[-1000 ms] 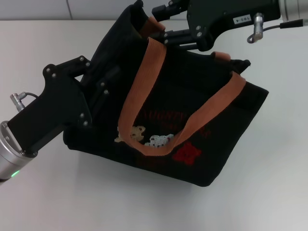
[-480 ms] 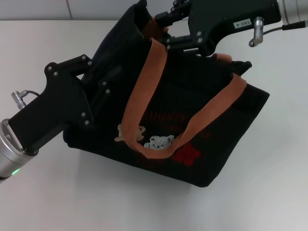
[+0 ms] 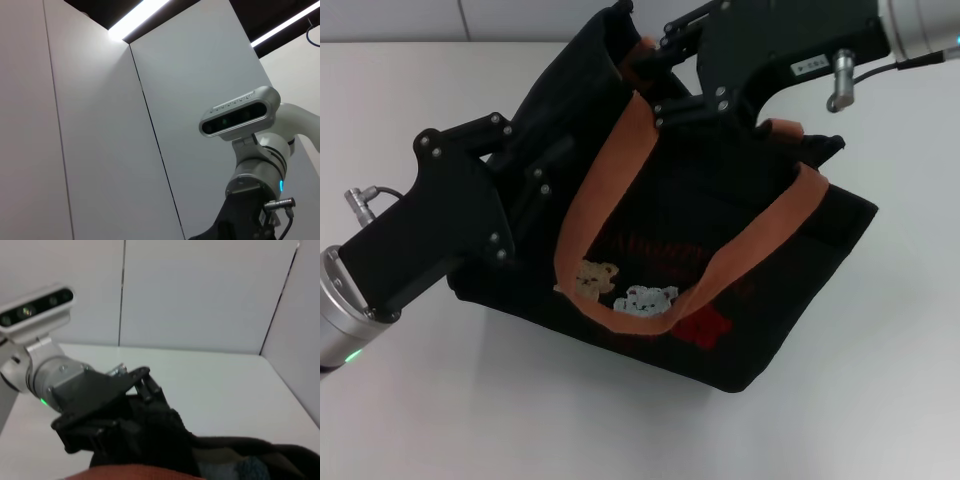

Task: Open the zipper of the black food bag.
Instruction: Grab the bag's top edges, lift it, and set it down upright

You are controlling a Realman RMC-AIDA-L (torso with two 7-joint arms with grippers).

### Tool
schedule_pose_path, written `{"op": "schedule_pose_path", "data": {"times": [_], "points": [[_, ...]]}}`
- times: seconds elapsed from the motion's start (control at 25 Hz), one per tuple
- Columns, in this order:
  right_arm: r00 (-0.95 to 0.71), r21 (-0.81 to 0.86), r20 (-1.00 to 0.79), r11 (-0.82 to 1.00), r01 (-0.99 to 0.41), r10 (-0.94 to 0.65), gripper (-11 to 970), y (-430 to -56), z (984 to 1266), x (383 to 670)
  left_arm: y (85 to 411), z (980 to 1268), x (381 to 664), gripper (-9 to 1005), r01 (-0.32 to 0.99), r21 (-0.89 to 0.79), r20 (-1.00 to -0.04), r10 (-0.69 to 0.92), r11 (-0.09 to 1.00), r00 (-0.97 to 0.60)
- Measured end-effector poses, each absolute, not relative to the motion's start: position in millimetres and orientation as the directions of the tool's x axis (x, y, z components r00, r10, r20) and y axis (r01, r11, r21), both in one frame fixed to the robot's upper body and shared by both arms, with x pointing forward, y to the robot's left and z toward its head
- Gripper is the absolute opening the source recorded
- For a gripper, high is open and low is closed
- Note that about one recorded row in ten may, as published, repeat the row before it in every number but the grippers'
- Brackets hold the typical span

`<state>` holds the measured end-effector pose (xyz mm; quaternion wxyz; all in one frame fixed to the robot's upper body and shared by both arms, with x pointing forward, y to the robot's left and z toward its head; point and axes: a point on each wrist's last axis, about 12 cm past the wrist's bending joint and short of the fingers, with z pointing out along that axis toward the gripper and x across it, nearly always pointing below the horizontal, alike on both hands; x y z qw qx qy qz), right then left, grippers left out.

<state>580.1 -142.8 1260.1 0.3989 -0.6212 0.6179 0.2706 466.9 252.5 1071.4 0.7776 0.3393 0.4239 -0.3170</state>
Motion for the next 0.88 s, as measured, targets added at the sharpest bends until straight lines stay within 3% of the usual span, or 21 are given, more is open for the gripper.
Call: {"op": "schedule_pose_path", "data": {"times": [0.52, 0.68, 0.88], "points": [[0.143, -0.224, -0.792, 0.065, -0.972, -0.594, 315, -119.1, 1259.0, 582.8, 251.5, 1073.1, 468.4, 203, 0.783, 0.264, -0.87, -0.211, 0.564, 0.445], [0.133, -0.223, -0.796, 0.081, -0.972, -0.59, 135, -119.8, 1257.1, 584.2, 251.4, 1073.1, 468.2, 204, 0.783, 0.264, -0.87, -0.212, 0.563, 0.446], [0.102, -0.199, -0.801, 0.102, -0.975, -0.59, 58, -126.2, 1252.4, 583.5, 251.5, 1073.1, 467.9, 204, 0.783, 0.264, -0.87, -0.212, 0.563, 0.446]]}}
